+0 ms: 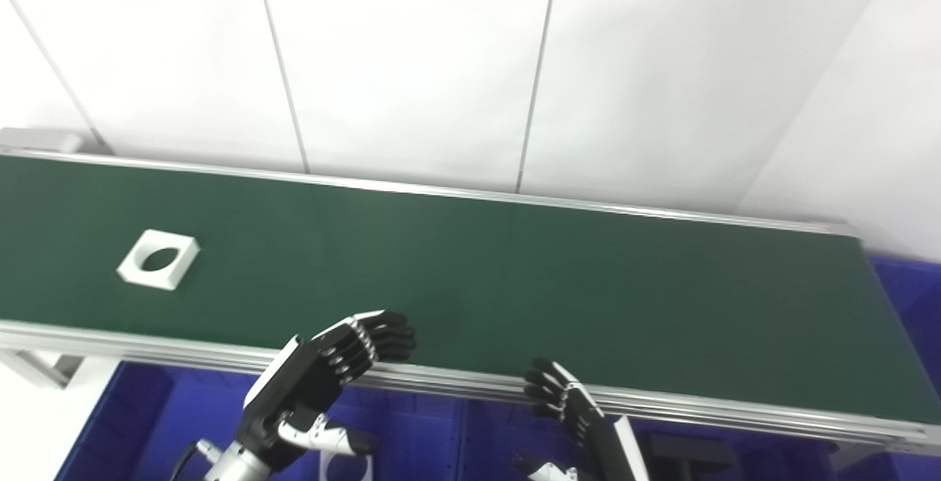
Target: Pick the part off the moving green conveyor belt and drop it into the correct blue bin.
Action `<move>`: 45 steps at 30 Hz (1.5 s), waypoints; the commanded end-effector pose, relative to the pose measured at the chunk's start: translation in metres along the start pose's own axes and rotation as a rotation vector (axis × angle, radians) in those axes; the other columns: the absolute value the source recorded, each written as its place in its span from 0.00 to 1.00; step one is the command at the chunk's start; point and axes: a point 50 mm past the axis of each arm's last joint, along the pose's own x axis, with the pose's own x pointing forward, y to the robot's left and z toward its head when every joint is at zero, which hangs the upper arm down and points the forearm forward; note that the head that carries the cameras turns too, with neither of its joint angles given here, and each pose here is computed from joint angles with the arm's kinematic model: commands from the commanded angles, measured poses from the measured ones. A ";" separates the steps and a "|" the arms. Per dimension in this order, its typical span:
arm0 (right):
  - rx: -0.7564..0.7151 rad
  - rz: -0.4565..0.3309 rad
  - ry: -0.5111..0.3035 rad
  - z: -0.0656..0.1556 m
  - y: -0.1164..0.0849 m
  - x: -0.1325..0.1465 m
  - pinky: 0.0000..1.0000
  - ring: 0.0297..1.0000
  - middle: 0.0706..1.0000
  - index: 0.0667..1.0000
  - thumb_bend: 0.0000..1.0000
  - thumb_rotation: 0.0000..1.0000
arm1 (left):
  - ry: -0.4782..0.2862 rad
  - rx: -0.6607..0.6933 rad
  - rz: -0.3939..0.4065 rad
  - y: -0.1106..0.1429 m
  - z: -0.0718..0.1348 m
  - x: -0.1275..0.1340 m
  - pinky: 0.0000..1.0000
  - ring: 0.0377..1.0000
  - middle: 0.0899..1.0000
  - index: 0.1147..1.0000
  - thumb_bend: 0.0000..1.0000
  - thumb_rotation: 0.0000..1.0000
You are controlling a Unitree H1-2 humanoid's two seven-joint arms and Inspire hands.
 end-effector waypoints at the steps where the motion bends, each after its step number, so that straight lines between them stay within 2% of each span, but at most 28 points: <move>1: 0.005 0.000 -0.081 0.010 -0.001 0.007 0.71 0.78 0.81 0.86 0.78 0.55 | -0.040 0.037 -0.002 0.005 0.016 0.003 0.75 0.75 0.74 0.73 0.94 0.23; 8: 0.003 -0.003 -0.078 0.005 -0.003 0.009 0.70 0.78 0.80 0.86 0.80 0.57 | -0.067 0.130 -0.019 0.018 0.047 0.006 0.76 0.75 0.75 0.73 0.91 0.22; 15: 0.013 -0.003 -0.075 0.003 -0.005 0.010 0.73 0.79 0.81 0.87 0.79 0.57 | -0.102 0.181 -0.006 0.023 0.080 0.013 0.74 0.75 0.75 0.73 0.91 0.14; 21: 0.017 -0.005 -0.078 0.003 -0.007 0.009 0.73 0.79 0.81 0.86 0.79 0.57 | -0.119 0.255 0.018 0.031 0.105 0.017 0.73 0.75 0.75 0.73 0.91 0.11; 24: 0.024 -0.007 -0.080 0.003 -0.008 0.010 0.74 0.79 0.81 0.86 0.79 0.58 | -0.139 0.325 0.023 0.038 0.113 0.019 0.73 0.76 0.77 0.75 0.88 0.13; 27: 0.022 -0.007 -0.084 0.003 -0.009 0.010 0.74 0.79 0.81 0.87 0.79 0.58 | -0.125 0.361 0.024 0.047 0.122 0.020 0.74 0.77 0.79 0.76 0.89 0.14; 32: 0.023 -0.008 -0.085 0.003 -0.011 0.010 0.74 0.79 0.82 0.87 0.79 0.60 | -0.101 0.417 0.019 0.066 0.133 0.024 0.80 0.79 0.80 0.78 0.88 0.08; 37: 0.022 -0.006 -0.088 0.003 -0.012 0.010 0.75 0.80 0.82 0.88 0.79 0.61 | -0.100 0.520 0.072 0.086 0.140 0.027 0.78 0.78 0.78 0.77 0.87 0.08; 41: 0.020 -0.005 -0.089 0.003 -0.013 0.010 0.75 0.80 0.83 0.88 0.77 0.62 | -0.088 0.604 0.087 0.097 0.146 0.031 0.77 0.79 0.79 0.78 0.85 0.02; 45: 0.026 -0.007 -0.087 0.002 -0.014 0.011 0.76 0.80 0.83 0.89 0.78 0.62 | -0.064 0.680 0.097 0.110 0.155 0.038 0.78 0.80 0.81 0.79 0.84 0.00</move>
